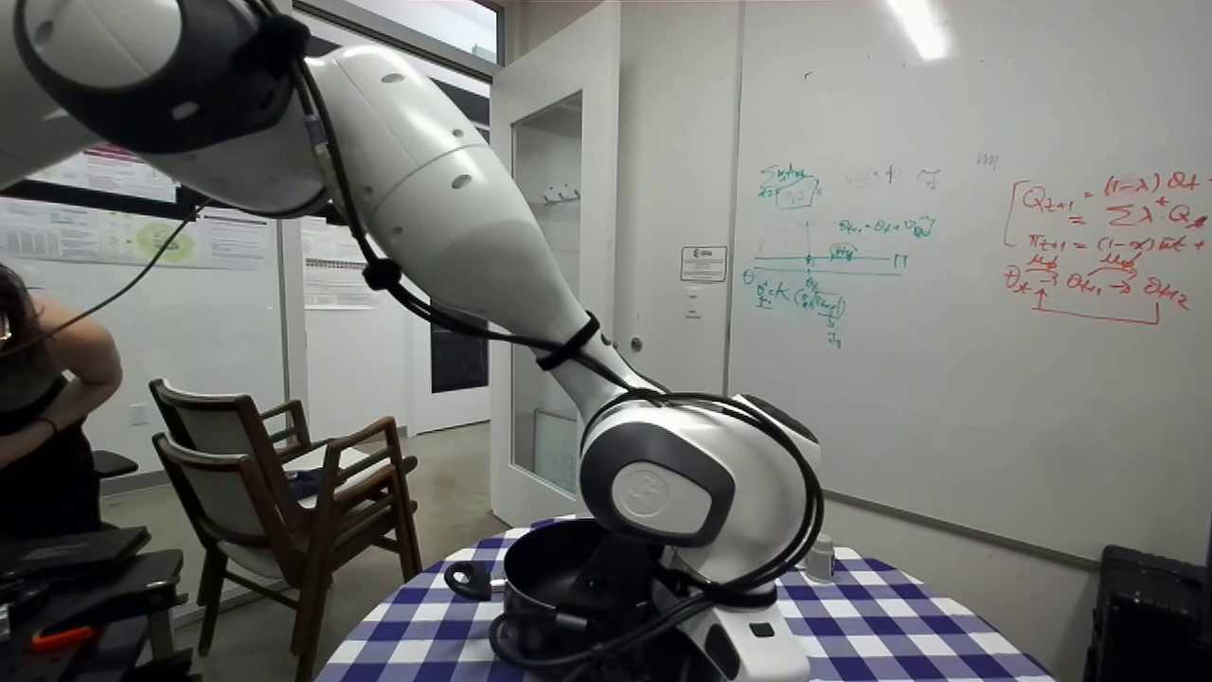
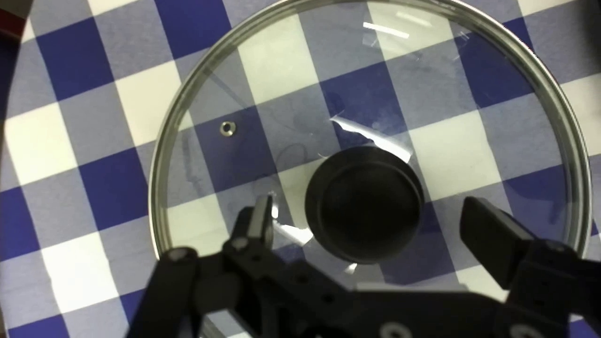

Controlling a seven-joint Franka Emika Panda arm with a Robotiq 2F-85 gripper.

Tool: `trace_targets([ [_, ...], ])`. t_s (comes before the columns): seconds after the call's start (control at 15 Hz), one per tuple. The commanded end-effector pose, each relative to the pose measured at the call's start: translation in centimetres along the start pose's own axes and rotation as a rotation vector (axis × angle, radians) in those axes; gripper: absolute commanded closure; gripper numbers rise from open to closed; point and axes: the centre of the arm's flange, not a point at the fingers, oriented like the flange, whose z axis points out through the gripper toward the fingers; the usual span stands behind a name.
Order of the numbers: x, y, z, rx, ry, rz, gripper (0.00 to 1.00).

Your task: Put the glass lid on the black pot

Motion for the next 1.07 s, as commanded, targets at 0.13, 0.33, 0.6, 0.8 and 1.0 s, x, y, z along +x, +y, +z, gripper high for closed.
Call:
trace_targets([
  [0.13,0.2,-1.1,-0.6,0.018,-0.007,-0.007,0.31],
  [0.33,0.0,-1.3,-0.4,0.018,-0.016,-0.014,0.53],
  [0.6,-0.2,-1.2,-0.4,0.016,-0.022,-0.013,0.75],
  [0.8,-0.5,-1.1,-0.3,0.024,-0.025,-0.01,0.75],
  [1.0,-2.2,-0.4,-0.4,0.046,-0.024,0.013,0.75],
])
